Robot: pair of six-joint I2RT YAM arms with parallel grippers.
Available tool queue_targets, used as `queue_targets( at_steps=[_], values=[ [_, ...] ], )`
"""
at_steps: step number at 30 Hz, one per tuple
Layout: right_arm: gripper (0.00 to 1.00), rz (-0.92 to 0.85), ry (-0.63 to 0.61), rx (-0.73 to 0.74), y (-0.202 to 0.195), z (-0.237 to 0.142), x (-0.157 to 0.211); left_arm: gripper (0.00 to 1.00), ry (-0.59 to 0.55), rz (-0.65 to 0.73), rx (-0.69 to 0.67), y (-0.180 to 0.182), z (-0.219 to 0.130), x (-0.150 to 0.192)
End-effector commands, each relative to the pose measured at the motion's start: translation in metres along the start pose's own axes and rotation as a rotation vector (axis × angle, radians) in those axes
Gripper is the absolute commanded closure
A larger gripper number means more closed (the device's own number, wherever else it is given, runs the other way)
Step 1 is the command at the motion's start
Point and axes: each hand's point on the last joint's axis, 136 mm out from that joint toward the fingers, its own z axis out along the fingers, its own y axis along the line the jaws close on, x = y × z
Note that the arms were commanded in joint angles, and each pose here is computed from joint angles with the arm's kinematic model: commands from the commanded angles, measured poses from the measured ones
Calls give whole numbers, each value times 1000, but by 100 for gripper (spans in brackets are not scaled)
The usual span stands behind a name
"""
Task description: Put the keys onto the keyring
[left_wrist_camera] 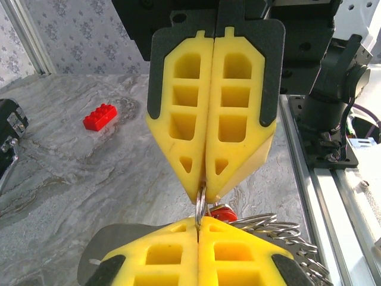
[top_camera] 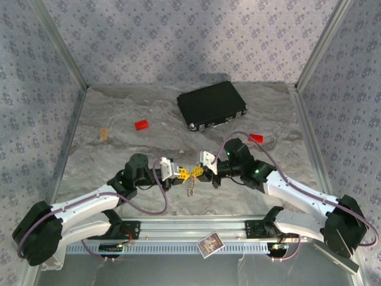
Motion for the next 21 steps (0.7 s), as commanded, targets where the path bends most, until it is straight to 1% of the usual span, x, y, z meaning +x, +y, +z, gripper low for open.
queue_targets(
  at_steps=[1, 3, 6, 9, 12, 15, 17, 19, 20, 21],
  values=[
    [100, -29, 27, -23, 3, -1, -8, 81, -18, 32, -16, 3, -1, -13],
    [100, -56, 71, -29, 5, 0, -7, 80, 52, 21, -24, 6, 1, -5],
    [100, -97, 150, -43, 6, 1, -4, 81, 110, 25, -12, 7, 3, 1],
    [100, -124, 235, -53, 6, 2, 0, 86, 109, 41, -13, 7, 2, -2],
    [100, -144, 292, -56, 4, 2, 1, 92, 109, 54, -18, 7, 1, -4],
    [100, -158, 300, -64, 5, 3, -3, 100, 112, 58, -11, 6, 1, -4],
    [100, -158, 280, -71, 7, 4, -8, 100, 104, 60, -2, 5, 1, -5],
    [81, -145, 245, -55, 5, 3, -12, 100, 87, 61, 4, 3, 0, -7],
    [75, -138, 216, -41, 2, 2, -13, 100, 73, 64, 4, 2, 0, -9],
    [73, -125, 184, -24, 0, 1, -14, 100, 59, 64, 3, 2, 0, -10]
  ],
)
